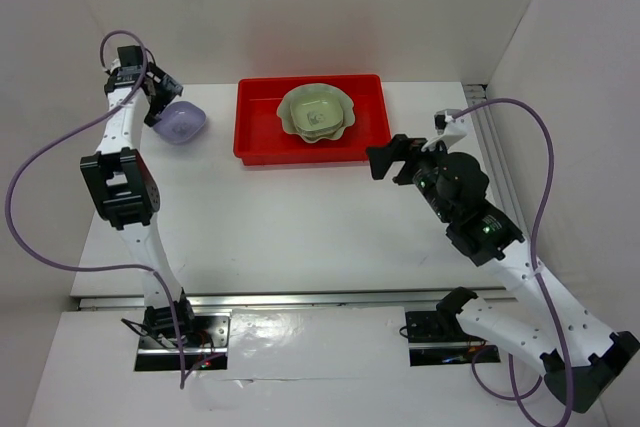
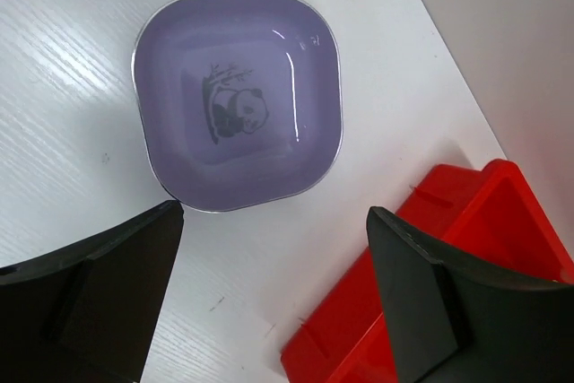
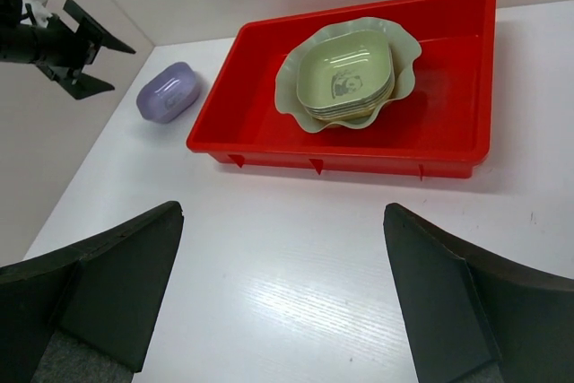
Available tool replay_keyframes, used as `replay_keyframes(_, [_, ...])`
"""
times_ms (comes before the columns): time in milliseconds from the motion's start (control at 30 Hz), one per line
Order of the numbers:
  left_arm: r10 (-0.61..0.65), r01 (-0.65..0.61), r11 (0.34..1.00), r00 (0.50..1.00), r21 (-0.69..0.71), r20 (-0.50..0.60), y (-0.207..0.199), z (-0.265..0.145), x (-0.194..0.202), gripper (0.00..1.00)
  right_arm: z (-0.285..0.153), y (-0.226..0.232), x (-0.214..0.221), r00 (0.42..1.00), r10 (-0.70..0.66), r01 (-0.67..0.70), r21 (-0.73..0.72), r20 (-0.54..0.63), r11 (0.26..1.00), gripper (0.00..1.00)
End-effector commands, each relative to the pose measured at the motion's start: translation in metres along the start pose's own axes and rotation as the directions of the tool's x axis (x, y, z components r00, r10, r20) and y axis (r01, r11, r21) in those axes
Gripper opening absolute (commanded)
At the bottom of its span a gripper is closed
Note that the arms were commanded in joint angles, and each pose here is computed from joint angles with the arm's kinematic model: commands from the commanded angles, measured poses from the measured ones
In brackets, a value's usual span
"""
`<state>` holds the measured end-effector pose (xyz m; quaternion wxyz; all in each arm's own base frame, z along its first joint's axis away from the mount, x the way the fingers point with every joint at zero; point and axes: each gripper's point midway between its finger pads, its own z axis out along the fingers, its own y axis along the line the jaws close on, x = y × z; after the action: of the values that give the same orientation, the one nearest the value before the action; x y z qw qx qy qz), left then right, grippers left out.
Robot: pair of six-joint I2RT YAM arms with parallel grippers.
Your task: Place the plates into the plastic bin on the countertop
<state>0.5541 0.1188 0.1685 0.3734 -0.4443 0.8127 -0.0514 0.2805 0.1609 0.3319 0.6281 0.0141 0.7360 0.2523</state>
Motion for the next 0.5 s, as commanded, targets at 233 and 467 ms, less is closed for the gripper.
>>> replay_keyframes(233, [-0.053, 0.031, 0.984, 0.992, -0.177, -0.118, 0.069, 0.06, 0.049, 0.92, 0.016, -0.003, 0.007, 1.0, -0.017, 0.017, 0.027, -0.001, 0.999, 1.0])
replay_keyframes(467, [-0.07, 0.052, 0.984, 0.992, -0.169, -0.103, 0.083, 0.083, 0.051, 0.89, 0.019, 0.002, 0.014, 1.0, -0.023, 0.023, -0.016, -0.005, 1.0, 1.0])
